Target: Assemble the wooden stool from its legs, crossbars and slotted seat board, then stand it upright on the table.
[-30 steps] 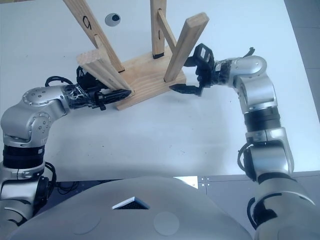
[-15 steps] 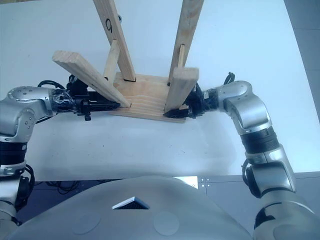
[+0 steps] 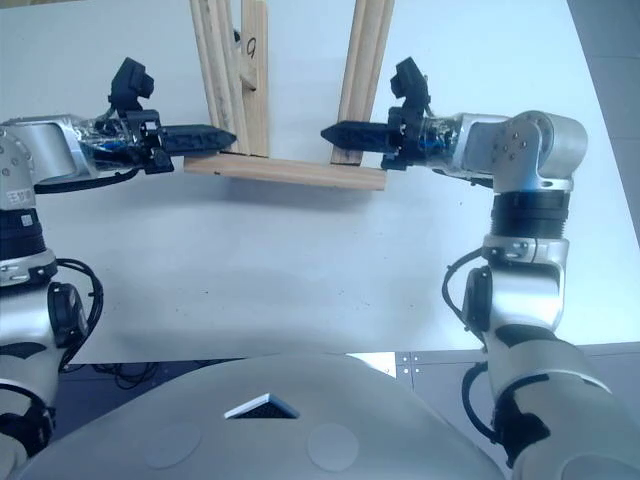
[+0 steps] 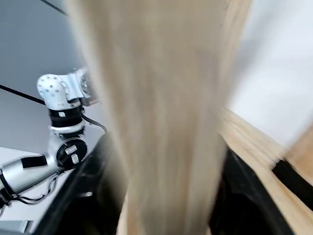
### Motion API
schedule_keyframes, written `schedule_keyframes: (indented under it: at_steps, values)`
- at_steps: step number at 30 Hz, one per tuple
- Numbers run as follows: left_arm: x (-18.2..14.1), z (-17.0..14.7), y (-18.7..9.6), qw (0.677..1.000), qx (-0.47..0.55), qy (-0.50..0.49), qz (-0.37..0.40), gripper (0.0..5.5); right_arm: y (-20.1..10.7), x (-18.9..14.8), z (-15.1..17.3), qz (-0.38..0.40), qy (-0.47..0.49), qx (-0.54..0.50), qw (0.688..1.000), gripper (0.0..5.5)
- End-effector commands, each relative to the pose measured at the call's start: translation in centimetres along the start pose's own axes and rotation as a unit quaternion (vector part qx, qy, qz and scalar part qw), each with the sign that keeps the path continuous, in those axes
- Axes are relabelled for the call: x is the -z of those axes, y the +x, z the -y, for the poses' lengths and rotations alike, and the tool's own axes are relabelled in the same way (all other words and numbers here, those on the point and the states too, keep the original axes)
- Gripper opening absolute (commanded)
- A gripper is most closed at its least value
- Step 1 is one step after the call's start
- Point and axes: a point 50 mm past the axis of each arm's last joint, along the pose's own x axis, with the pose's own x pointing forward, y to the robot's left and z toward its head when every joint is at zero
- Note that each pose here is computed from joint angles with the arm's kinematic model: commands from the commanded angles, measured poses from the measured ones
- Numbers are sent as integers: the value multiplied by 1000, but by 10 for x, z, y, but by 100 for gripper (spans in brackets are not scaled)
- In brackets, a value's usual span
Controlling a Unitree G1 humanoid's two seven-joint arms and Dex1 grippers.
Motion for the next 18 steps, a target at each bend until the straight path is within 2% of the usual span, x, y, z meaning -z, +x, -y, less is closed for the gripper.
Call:
schedule_keyframes:
  at_steps: [1, 4, 7, 12, 15, 18]
  values:
    - [-3, -13, 0, 999, -40, -28, 22, 265, -2, -5, 6, 13, 26, 24, 999, 274]
    - [-10, -20, -9, 996, -63, -41, 50, 305, -12, -7, 14, 23, 35, 49, 998, 321]
    - [-14, -27, -17, 993, -83, -55, 67, 309, -26, -14, 20, 43, 35, 75, 996, 374]
    - [-31, -30, -31, 986, -86, -22, 140, 309, -50, -29, 21, 89, 22, 87, 992, 374]
    - [-35, -30, -41, 973, -103, 102, 182, 309, -65, -29, 21, 106, -11, 99, 989, 374]
    - [-25, -34, -55, 944, -116, 258, 169, 309, -86, -14, 23, 89, -151, 185, 967, 374]
